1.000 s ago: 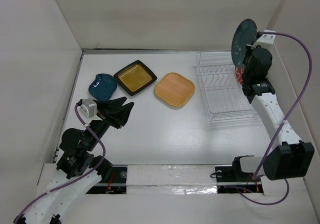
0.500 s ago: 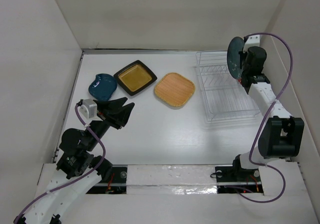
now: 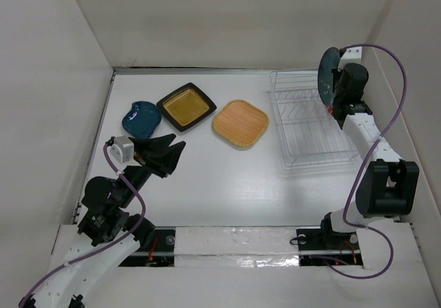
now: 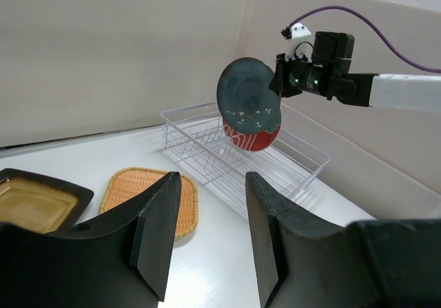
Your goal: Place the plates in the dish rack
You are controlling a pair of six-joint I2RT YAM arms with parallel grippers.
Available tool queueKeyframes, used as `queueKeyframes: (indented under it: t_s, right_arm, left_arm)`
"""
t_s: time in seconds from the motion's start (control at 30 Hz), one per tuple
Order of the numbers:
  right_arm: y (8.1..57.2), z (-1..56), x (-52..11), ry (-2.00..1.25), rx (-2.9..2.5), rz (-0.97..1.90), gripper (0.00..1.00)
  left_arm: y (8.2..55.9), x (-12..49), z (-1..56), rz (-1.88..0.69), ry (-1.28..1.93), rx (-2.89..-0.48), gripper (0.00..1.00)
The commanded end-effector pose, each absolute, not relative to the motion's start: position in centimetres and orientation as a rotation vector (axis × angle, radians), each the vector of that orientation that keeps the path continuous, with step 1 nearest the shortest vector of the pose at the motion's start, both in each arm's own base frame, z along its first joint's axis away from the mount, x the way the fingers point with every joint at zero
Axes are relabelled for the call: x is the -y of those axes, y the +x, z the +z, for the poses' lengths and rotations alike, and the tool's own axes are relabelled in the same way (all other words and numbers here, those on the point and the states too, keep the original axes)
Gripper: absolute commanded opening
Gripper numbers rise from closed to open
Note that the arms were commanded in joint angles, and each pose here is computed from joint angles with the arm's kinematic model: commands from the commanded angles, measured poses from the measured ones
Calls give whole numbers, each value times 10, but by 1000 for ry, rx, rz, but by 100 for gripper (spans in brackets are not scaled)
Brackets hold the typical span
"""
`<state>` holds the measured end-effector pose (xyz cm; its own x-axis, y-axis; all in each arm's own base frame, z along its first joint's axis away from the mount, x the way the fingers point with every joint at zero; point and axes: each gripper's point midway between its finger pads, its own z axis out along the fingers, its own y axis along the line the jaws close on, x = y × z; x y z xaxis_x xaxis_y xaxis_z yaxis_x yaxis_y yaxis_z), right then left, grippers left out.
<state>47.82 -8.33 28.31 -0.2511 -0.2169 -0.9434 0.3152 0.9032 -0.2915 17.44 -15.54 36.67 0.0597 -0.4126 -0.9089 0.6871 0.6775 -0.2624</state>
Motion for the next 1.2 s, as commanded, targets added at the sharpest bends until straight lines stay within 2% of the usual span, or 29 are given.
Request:
queueKeyframes:
  t_s: [0.0, 0.7, 0.8, 0.83, 0.93, 1.07, 1.17]
  right_arm:
    - [460, 422, 101, 257, -1331, -489, 0]
    - [493, 306, 96, 229, -1535, -489, 0]
    - [489, 298, 94, 246, -1527, -466, 8]
    - [488, 297, 94, 254, -1524, -461, 17]
    - [490, 293, 94, 283, -1533, -418, 29]
    - [485, 312, 95, 345, -1491, -334, 49]
    - [478, 349, 90, 400, -1438, -228, 60]
  left_arm:
    - [171, 156, 377, -870, 268, -1212, 39]
    - [168, 158, 378, -881, 279, -1206, 39]
    - [166, 155, 381, -881, 275, -1189, 39]
    - [168, 156, 378, -876, 268, -1202, 39]
    - [168, 158, 378, -881, 277, -1205, 39]
    - [171, 157, 376, -872, 269, -1213, 39]
    - [172, 161, 374, -881, 285, -1225, 39]
